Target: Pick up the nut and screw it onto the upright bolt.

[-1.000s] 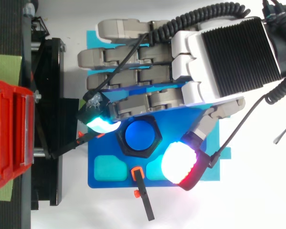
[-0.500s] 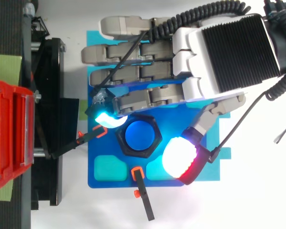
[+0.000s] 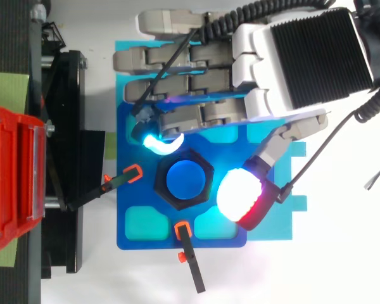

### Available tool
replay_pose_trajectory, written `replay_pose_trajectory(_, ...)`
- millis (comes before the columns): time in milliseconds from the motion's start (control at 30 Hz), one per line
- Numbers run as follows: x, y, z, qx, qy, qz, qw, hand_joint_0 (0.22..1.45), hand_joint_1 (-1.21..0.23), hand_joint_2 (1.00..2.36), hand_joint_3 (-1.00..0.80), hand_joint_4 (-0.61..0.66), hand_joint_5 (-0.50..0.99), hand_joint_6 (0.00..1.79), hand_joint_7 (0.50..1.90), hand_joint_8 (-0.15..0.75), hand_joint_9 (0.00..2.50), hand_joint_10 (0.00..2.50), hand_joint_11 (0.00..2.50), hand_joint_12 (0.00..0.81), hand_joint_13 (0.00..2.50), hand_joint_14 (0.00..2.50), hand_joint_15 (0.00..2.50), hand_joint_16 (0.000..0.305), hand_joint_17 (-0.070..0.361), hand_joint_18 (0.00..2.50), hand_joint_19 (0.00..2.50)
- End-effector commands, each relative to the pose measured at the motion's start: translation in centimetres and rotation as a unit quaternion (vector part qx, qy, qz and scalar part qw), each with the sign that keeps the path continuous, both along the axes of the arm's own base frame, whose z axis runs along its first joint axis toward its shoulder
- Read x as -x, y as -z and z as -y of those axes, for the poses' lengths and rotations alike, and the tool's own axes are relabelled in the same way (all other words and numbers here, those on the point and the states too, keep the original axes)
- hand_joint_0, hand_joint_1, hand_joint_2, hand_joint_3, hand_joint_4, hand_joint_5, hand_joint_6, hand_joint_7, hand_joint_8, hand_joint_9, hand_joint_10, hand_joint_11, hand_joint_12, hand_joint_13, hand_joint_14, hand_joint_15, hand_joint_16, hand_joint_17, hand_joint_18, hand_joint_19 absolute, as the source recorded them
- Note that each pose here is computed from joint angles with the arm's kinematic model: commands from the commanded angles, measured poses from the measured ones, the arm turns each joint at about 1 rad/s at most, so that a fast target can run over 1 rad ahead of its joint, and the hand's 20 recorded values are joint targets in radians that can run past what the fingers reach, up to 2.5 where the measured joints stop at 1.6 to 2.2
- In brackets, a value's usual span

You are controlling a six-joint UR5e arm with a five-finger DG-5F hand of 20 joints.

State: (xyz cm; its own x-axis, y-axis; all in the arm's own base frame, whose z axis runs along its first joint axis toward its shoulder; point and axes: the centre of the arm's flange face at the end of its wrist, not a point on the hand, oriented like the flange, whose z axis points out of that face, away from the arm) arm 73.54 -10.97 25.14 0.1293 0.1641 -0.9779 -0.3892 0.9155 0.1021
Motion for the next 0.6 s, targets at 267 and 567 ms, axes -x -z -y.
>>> replay_pose_trajectory(267,0.16,0.03,0.87,0.008,0.007,0.002,0.9999,0.50,-0.16,1.00,-0.50,0.20,-0.01,0.50,1.40,0.256,0.66,0.00,0.00,0.257,0.28,0.00,0.00,0.027,0.061,0.00,0.00)
replay_pose_trajectory(567,-0.12,-0.41,0.98,0.008,0.007,0.022,0.9997,0.49,-0.14,1.00,-0.50,0.26,-0.12,0.50,0.86,0.225,0.48,0.00,0.00,0.295,0.15,0.00,0.00,0.033,0.075,0.00,0.00)
